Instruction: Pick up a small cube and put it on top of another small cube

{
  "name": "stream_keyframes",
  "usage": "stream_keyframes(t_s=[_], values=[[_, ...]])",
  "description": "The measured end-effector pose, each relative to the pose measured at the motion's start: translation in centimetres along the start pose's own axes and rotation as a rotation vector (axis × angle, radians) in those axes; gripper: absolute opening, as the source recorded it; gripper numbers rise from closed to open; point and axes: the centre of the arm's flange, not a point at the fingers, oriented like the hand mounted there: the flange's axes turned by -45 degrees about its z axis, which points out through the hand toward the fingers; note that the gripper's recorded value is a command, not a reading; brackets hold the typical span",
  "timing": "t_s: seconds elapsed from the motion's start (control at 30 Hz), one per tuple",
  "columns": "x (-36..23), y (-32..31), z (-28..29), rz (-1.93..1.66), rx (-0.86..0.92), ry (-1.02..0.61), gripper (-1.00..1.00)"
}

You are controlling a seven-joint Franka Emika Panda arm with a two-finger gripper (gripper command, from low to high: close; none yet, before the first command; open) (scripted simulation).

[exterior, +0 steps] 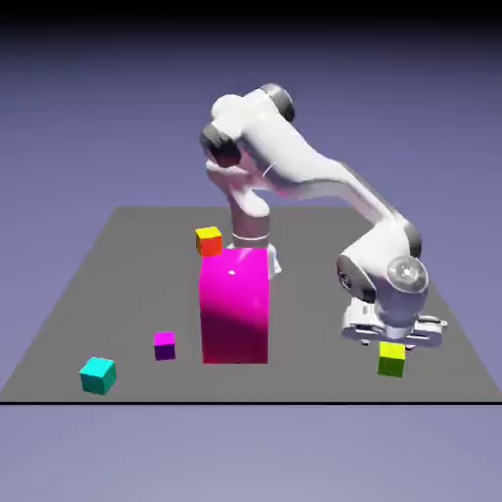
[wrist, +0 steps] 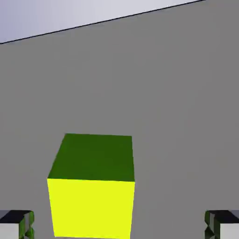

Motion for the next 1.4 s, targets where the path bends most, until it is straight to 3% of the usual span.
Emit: stream_keyframes(t_s=[0.07,0.17,0.2,0.27,0.4,0.9,1.27,1.4], values=[[0.0,-0.1,0.0,0.002,0.001,-0.005,0.0],[1.1,-0.1,6.5,0.003,0.001,-0.006,0.0],[1.1,-0.1,6.7,0.003,0.001,-0.006,-1.0],[1.1,-0.1,6.7,0.003,0.002,-0.007,-1.0],[1.2,1.3,-0.4,0.06,0.028,0.007,-1.0],[-4.4,10.2,-6.9,-0.194,-0.445,0.383,-1.0],[-10.1,24.3,-16.0,-0.14,-0.581,0.379,-1.0],[-12.4,31.6,-18.3,-0.042,-0.453,0.242,-1.0]])
